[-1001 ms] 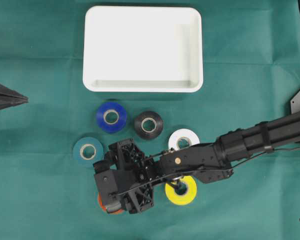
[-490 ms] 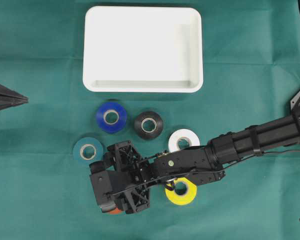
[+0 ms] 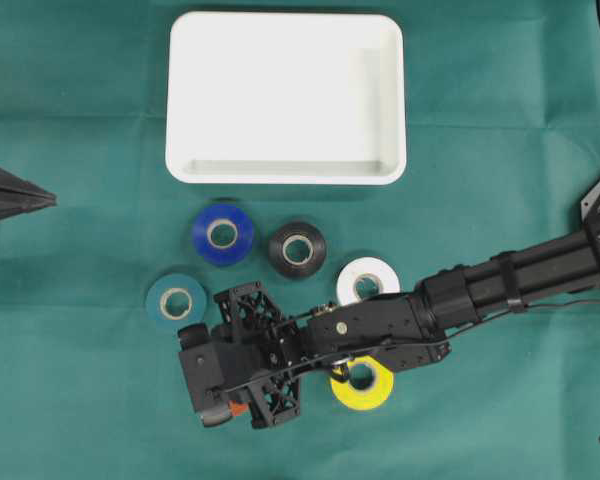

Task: Put the tape into the white case with the right arm.
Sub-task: 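Lower the right gripper into the red tape's core and grip it, then lift the red tape and carry it into the white tray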

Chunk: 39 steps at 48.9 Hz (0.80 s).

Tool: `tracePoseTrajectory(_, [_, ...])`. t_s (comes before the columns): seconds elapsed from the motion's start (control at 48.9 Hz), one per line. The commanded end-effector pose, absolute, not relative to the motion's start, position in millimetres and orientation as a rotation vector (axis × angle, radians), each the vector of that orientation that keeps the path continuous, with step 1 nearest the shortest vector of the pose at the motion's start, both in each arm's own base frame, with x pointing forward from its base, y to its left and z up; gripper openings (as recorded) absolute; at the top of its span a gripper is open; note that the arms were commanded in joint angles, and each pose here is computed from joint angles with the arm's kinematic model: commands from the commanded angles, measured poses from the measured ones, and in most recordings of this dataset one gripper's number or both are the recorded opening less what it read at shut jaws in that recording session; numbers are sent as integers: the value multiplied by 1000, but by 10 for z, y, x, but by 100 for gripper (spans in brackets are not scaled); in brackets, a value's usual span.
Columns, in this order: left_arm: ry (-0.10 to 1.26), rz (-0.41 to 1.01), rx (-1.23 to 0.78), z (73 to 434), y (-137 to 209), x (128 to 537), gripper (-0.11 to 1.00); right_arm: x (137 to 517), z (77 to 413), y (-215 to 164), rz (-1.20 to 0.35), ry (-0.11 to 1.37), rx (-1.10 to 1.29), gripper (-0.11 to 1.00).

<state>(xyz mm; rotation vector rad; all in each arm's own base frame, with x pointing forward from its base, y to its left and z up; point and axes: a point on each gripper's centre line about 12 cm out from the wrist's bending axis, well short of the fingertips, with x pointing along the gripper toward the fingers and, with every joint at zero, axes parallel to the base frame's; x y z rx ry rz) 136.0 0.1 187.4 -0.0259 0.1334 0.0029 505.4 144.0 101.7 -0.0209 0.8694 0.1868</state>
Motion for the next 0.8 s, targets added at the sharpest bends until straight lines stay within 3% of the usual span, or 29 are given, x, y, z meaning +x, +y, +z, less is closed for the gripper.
tracePoseTrajectory(0.0, [124,5,-29,1916,4,1372,0,5109,1345,1490,200,797,-11,1])
tracePoseTrajectory(0.429, [124,5,-29,1916,4,1372,0,5025,2043,1495,210,690,15,1])
tracePoseTrajectory(0.776, [124,5,-31,1916,4,1372,0,5041,2072,1320,169,710,36,1])
